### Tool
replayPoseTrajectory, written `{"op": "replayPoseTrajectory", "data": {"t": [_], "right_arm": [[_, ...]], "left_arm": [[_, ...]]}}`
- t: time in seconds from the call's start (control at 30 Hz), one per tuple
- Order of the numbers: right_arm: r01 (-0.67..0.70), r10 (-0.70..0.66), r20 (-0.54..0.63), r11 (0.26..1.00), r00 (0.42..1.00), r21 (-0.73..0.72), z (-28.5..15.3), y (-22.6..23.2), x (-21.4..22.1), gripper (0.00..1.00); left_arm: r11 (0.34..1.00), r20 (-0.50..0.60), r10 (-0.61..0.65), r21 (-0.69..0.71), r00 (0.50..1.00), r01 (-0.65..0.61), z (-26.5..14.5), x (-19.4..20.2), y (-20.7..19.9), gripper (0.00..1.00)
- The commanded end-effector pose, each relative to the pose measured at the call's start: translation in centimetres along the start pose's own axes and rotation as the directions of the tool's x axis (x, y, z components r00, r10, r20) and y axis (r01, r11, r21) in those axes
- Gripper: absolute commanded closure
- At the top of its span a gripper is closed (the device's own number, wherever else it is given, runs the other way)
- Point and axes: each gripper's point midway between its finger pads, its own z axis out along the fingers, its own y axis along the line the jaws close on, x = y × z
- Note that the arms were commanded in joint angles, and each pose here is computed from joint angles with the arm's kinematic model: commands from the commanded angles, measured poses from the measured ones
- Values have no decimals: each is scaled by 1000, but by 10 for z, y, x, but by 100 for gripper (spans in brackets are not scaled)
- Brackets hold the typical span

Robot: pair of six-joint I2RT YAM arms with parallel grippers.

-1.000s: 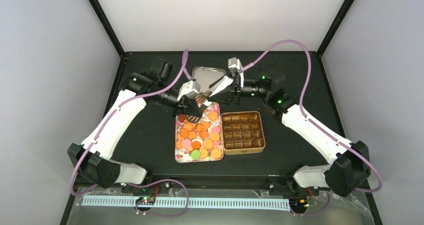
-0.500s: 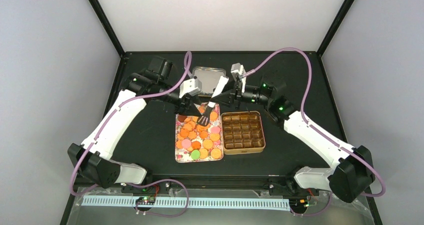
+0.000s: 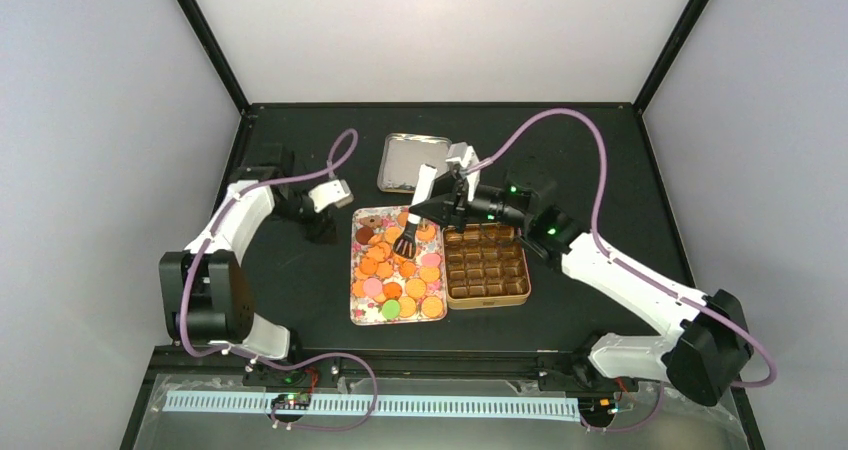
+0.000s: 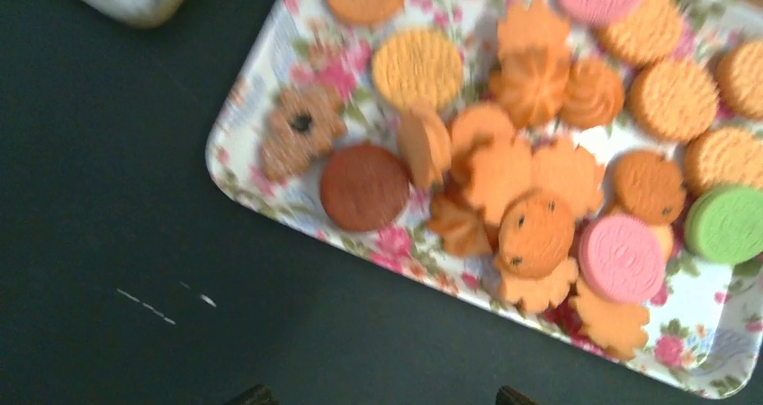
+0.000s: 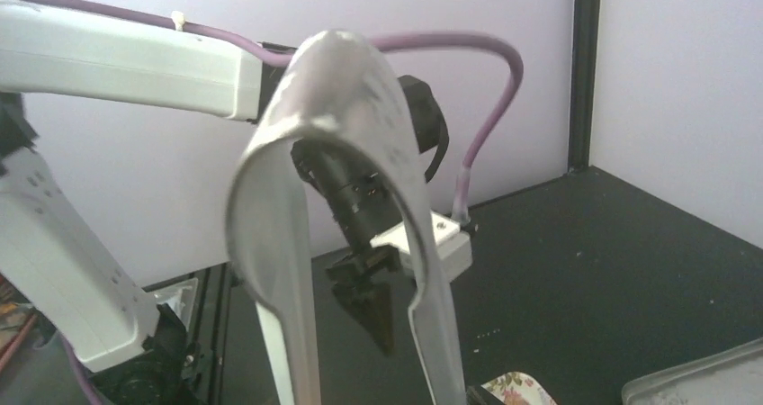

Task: Pack the cookies
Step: Pick up the fake cookies from the plate.

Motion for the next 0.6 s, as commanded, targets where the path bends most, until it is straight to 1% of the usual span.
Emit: {"op": "replayPoseTrajectory", "data": {"t": [0.0, 0.17, 0.27, 0.37, 0.57], "right_arm": [[57, -57, -4, 995, 998, 88, 21, -10, 9, 55], [89, -85, -31, 983, 996, 163, 48, -21, 23, 55], [108, -102, -40, 977, 994, 185, 64, -23, 30, 53], [103, -98, -35, 974, 995, 200, 75, -25, 37, 53], [78, -77, -17, 967, 997, 242, 72, -33, 46, 53]], "left_arm": [[985, -27, 56, -161, 998, -59, 12, 15, 27, 36], [981, -56, -95, -176, 994, 84, 33, 35, 38, 39], [978, -73, -99, -193, 992, 84, 45, 49, 38, 39], [976, -85, -78, -207, 993, 59, 55, 61, 37, 39], [967, -98, -114, -241, 989, 88, 68, 65, 40, 41]]}}
